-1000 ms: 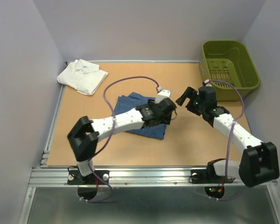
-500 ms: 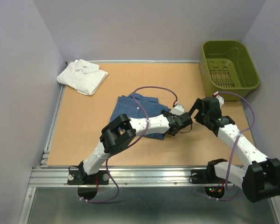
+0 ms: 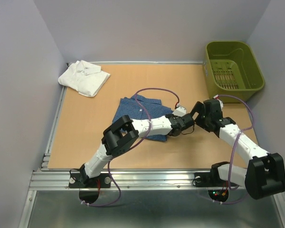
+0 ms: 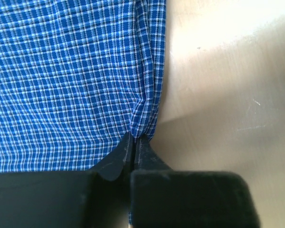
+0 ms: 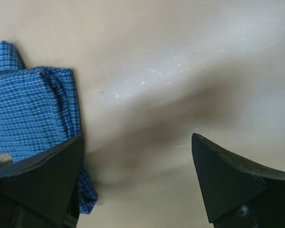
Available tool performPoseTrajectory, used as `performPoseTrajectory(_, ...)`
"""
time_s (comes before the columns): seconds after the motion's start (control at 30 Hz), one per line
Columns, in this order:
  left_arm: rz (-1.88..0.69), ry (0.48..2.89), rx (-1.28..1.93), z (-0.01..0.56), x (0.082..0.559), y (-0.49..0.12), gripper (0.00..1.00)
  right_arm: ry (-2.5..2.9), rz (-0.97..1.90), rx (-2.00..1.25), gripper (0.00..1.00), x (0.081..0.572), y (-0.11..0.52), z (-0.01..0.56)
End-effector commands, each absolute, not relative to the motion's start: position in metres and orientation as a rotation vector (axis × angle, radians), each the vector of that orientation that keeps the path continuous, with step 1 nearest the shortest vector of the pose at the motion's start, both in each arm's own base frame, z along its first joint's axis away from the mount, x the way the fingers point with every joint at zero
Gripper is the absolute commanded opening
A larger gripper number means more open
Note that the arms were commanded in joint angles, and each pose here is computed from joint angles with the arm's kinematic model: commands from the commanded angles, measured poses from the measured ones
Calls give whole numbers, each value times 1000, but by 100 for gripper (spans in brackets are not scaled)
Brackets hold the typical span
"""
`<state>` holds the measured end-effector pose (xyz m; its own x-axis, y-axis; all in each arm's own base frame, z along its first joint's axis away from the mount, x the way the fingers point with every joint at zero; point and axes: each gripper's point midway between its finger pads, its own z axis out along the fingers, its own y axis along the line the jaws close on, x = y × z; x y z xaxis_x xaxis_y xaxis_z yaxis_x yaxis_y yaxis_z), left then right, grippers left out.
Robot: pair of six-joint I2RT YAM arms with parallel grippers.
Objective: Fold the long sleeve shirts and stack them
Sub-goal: Fold the shirt
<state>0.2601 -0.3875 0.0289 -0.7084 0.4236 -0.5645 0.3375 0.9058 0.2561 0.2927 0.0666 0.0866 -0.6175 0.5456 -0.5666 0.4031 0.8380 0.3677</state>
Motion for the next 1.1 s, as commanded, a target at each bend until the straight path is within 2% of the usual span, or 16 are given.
performPoseTrajectory(0.0,-23,2413,461,68,264,-393,0,2298,492,680,100,300,96,85)
performPoseTrajectory(0.2,-283,2405,404,108,260,-399,0,2316,858,688,100,305,146,81)
performPoseTrajectory(0.57,-295,2423,404,106,258,-400,0,2235,1223,677,100,317,189,85)
performPoseTrajectory(1.07,-296,2477,372,91,265,-395,0,2150,1248,595,100,322,192,111)
